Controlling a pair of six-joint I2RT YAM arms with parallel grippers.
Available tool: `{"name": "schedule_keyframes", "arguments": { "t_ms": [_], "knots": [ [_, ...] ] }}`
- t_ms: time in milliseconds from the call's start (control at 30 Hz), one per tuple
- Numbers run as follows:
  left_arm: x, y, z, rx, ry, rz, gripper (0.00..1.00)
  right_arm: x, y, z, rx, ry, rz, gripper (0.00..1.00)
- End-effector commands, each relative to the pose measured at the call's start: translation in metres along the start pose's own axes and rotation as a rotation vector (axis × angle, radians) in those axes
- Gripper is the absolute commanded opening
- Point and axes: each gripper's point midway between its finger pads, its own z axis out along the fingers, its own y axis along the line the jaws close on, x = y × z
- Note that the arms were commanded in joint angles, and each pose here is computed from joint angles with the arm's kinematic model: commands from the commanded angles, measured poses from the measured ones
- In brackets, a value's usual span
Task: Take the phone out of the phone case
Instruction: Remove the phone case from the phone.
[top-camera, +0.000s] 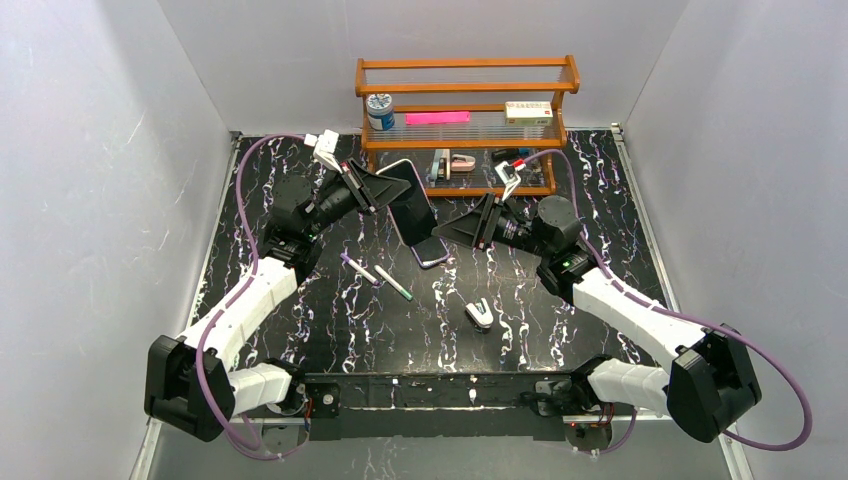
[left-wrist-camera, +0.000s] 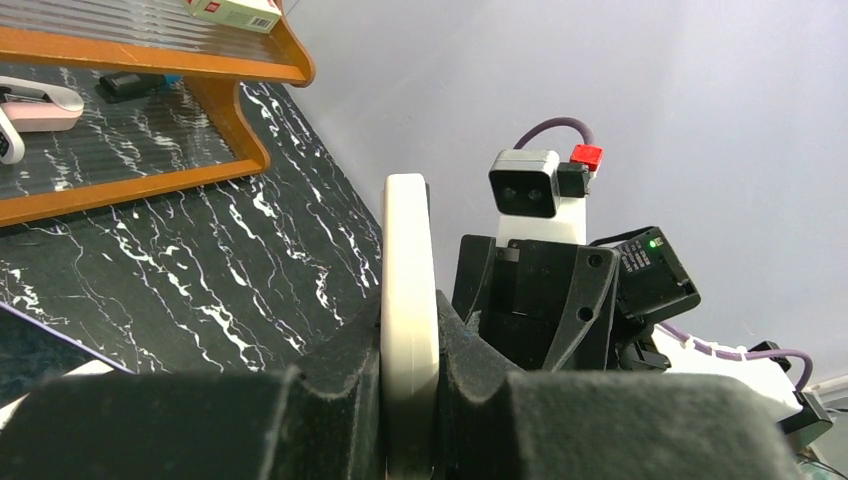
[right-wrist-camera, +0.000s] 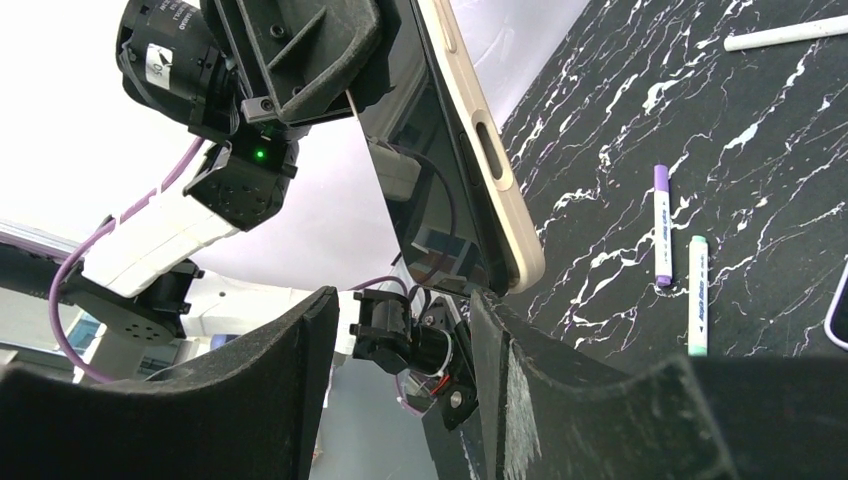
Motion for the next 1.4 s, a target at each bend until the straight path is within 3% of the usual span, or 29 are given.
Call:
{"name": "schedule_keyframes", "arguments": {
  "t_ms": [0,600,1367],
  "knots": [
    [-0.023,-0.046,-0.006,0.132,-0.061,0.042,0.00,-0.008,0.016,0.002,-0.062,-0.032,-0.033,0.59],
    [-0.024,-0.048,-0.009,0.135,-0.073,0.051,0.00,-0.013,0.006,-0.009,0.028,-0.090,-0.051,0.62],
    [-0.011,-0.060,-0.003,0.189,-0.047,-0.013,0.00,-0.014,0.033,0.003,-0.153,-0.052,-0.026,0.49]
  ]
}}
